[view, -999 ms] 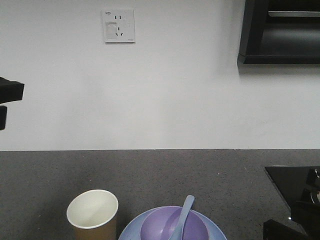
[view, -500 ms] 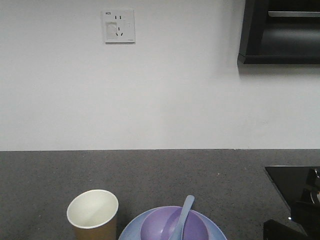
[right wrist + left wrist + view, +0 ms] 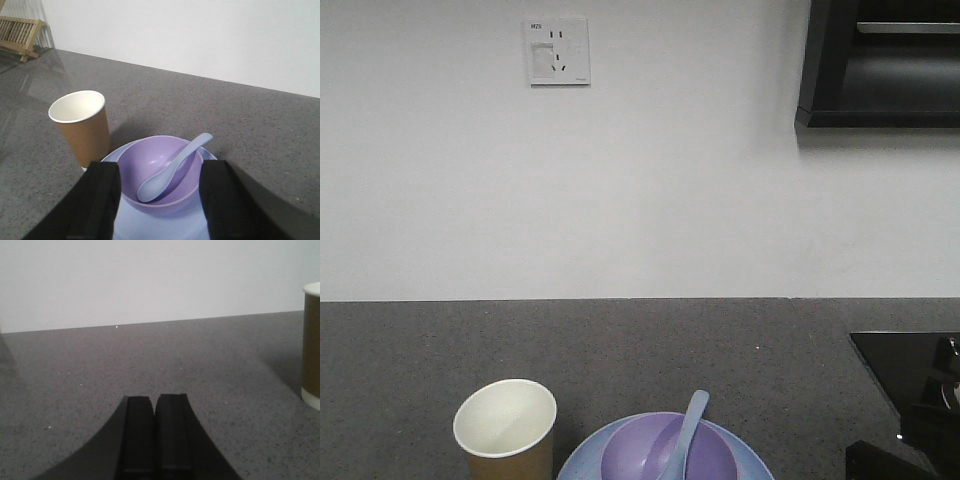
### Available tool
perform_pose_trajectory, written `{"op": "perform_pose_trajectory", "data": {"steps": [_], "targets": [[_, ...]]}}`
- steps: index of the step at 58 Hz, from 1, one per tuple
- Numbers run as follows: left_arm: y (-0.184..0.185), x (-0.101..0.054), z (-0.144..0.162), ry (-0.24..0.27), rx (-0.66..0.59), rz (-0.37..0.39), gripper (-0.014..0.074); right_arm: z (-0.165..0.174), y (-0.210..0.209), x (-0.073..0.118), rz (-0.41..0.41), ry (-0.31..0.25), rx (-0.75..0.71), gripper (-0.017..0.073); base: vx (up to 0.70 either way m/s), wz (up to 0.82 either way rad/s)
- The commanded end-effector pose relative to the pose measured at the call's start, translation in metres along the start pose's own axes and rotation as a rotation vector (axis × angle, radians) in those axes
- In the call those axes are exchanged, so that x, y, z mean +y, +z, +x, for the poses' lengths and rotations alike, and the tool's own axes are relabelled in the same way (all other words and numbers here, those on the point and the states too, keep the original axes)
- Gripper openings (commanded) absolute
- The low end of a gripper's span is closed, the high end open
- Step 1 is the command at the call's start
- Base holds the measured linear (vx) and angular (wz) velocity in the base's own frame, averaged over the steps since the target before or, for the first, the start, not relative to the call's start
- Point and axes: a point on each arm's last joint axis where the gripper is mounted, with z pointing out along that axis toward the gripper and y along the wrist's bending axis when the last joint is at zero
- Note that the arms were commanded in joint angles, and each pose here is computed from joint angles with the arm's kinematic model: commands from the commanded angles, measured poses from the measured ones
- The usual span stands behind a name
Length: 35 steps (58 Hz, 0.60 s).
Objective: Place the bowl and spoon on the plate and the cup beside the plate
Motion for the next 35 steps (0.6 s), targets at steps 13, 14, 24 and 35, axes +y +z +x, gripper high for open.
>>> {"op": "perform_pose_trajectory", "data": {"steps": [13, 14, 24, 35], "targets": [[0.0012, -0.0013, 0.0046, -0.019, -0.019, 0.013, -0.0006, -0.0135, -0.0027, -0.0015, 0.025, 0.001, -0.079, 0.0424, 0.00, 0.00], [0.0012, -0.0013, 0.0046, -0.019, -0.019, 0.013, -0.0006, -0.0135, -0.0027, -0.0015, 0.025, 0.001, -0.079, 0.0424, 0.00, 0.00], [0.0012, -0.0013, 0.0046, -0.019, -0.019, 0.013, -0.0006, -0.0135, -0.0027, -0.0015, 0.025, 0.001, -0.079, 0.0424, 0.00, 0.00], [0.0012, -0.0013, 0.0046, -0.019, -0.019, 0.013, -0.0006, -0.0135, -0.0027, -0.0015, 0.025, 0.001, -0.079, 0.0424, 0.00, 0.00]]}}
